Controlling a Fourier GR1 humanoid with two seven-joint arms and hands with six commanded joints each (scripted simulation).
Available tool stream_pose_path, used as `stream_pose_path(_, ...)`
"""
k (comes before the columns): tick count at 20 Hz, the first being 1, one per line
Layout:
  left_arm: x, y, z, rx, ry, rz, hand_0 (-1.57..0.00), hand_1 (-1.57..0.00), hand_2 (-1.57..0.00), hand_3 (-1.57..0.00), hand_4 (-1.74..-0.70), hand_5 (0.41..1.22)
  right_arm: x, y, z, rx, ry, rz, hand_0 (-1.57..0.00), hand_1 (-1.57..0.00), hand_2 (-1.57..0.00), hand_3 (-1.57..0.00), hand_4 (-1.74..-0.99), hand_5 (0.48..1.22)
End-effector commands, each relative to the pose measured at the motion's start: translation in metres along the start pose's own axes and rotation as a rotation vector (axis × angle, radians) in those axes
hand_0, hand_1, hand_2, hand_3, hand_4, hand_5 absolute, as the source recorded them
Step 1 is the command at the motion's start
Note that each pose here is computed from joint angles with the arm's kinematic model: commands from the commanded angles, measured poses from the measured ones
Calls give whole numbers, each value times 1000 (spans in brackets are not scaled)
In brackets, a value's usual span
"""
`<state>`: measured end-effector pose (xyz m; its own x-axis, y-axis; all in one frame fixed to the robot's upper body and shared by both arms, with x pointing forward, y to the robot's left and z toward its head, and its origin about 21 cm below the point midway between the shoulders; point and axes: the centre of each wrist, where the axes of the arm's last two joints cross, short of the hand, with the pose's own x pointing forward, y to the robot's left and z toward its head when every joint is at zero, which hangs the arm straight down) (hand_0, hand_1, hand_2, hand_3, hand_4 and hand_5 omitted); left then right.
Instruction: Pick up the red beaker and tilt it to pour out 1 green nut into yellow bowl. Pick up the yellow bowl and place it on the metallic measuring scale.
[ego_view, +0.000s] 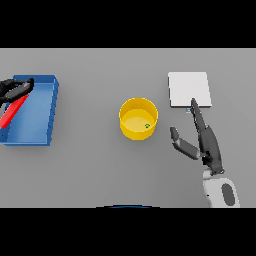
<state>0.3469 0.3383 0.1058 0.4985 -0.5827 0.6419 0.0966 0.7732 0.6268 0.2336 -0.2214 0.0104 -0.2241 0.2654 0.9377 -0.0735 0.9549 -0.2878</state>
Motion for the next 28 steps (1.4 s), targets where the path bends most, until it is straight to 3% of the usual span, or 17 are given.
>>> stream_pose_path(1,0,0,-3,0,1,-22,-410,-361,-343,-289,-762,651,0,2,1,7,-3,-14,1,1,1,1,-1145,685)
stream_pose_path(6,-1,-5,-11,52,-8,-47,-134,-118,-112,-94,-715,647,-2,-3,1,17,7,8,1,1,1,1,-1173,688)
stream_pose_path(10,0,-7,-12,99,-72,-16,-54,-48,-45,-38,-711,663,3,0,-5,28,30,82,1,1,1,1,-1163,677)
stream_pose_path(13,3,-6,-9,120,-87,3,-27,-24,-23,-19,-713,685,8,1,-14,154,-24,148,1,1,1,1,-1137,717)
stream_pose_path(16,6,-4,-8,114,-116,11,-13,-12,-11,-9,-719,676,19,-9,-31,326,-56,359,1,1,1,1,-1190,716)
stream_pose_path(20,3,-10,-10,98,-112,30,-5,-4,-4,-3,-719,665,38,-3,-60,557,-165,687,1,1,1,1,-1222,701)
stream_pose_path(24,1,-11,-10,85,-116,19,-1,-1,-1,-1,-712,676,49,14,-80,756,-257,910,1,1,1,1,-1223,705)
stream_pose_path(28,0,-11,-9,77,-123,29,0,0,0,0,-719,684,51,25,-98,912,-300,1031,1,1,1,1,-1212,705)
